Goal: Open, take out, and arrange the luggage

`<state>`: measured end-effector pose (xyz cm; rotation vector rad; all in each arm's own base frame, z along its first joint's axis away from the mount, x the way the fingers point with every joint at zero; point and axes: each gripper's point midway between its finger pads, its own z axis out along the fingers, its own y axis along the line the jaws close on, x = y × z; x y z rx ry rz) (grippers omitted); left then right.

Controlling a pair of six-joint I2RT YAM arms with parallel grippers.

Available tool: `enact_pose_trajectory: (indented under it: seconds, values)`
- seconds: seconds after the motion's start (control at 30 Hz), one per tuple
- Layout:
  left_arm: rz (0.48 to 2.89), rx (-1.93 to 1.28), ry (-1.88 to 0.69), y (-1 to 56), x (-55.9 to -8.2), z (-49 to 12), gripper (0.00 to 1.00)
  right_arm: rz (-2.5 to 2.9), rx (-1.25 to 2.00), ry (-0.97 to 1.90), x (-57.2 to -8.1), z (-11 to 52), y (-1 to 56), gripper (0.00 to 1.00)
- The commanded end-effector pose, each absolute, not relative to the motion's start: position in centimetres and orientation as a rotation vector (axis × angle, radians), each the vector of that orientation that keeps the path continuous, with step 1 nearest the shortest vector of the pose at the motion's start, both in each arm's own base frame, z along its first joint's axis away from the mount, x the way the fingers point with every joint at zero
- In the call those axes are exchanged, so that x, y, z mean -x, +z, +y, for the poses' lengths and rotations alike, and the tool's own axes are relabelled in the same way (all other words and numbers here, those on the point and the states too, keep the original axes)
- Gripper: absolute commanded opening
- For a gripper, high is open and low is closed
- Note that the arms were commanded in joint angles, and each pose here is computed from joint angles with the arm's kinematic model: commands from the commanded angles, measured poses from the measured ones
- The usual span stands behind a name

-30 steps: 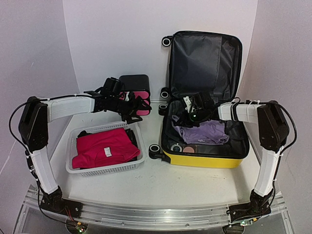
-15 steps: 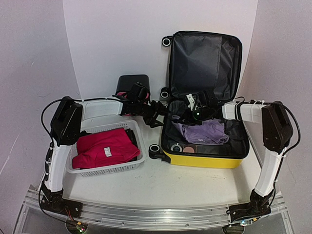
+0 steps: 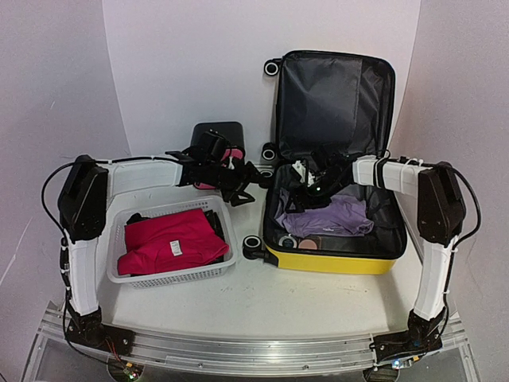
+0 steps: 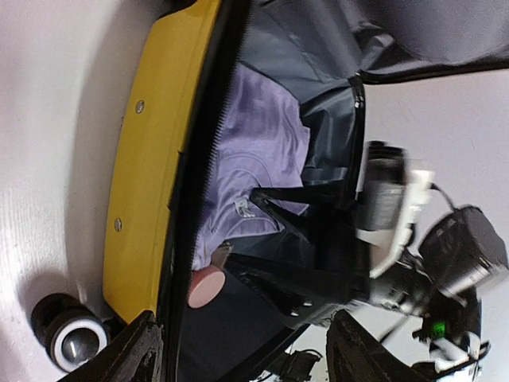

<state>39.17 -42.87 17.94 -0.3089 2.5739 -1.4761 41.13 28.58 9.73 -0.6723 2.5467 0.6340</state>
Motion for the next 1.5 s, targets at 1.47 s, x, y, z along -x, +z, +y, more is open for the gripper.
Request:
enact_pose_trajectory:
  seconds: [1.47]
  values:
    - [2.436,0.120,-1.392,23.0,-36.9,-34.4,0.73,2.405,0.925,0.421,-41.5,32.4,4.8,0.81]
